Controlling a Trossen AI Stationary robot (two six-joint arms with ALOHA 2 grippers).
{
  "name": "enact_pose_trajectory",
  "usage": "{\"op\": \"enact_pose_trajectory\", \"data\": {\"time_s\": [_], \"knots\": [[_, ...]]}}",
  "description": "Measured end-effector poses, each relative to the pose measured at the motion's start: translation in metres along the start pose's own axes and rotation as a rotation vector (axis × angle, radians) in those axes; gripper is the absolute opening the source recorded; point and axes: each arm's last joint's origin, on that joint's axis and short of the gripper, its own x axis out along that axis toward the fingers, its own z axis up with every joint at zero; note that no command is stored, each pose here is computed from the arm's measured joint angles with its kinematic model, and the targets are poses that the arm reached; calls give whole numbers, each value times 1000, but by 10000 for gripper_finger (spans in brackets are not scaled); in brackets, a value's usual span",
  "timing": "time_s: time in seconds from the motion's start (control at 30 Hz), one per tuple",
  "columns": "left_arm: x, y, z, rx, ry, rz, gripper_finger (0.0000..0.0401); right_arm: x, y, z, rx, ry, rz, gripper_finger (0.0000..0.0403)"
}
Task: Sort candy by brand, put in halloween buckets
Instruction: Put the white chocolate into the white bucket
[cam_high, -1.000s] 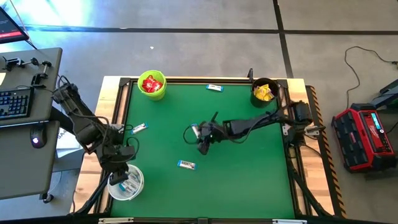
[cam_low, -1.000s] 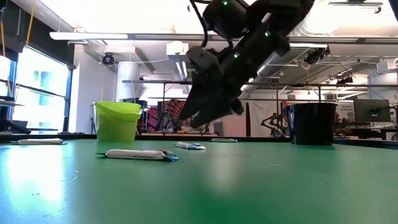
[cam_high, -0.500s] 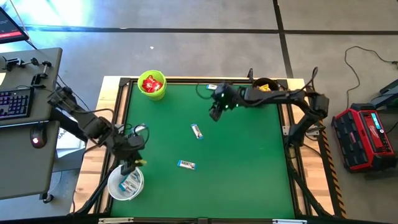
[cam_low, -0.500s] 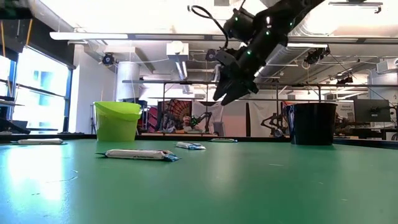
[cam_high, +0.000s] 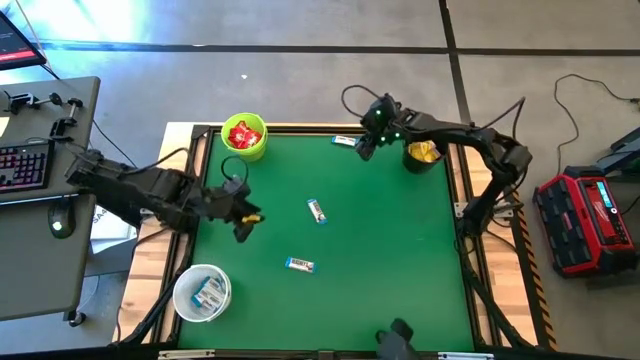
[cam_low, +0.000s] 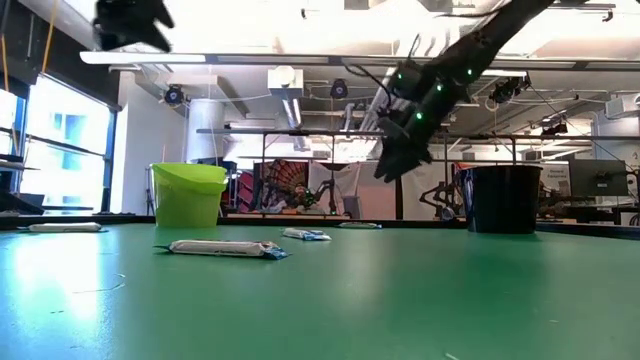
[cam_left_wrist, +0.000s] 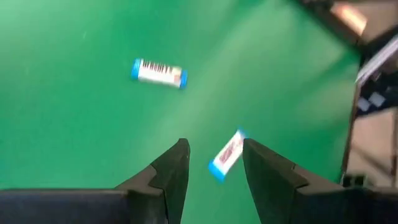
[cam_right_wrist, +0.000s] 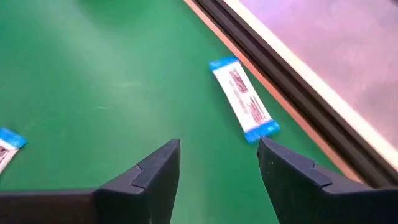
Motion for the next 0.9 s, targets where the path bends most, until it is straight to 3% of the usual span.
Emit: {"op": "enact_pose_trajectory", "data": {"time_s": [0.23, 0.53, 0.7, 0.9], "knots": [[4, 7, 19, -84, -91, -9, 142, 22, -32, -11, 259, 49, -9, 204], [7, 18, 30, -94, -86, -20, 142, 53, -44, -19, 516, 36, -79, 204], [8, 21, 32, -87, -80, -21, 142, 66, -46, -24, 600, 36, -69, 204], [8, 22, 33, -84, -79, -19, 142, 69, -47, -23, 611, 18, -76, 204]]}}
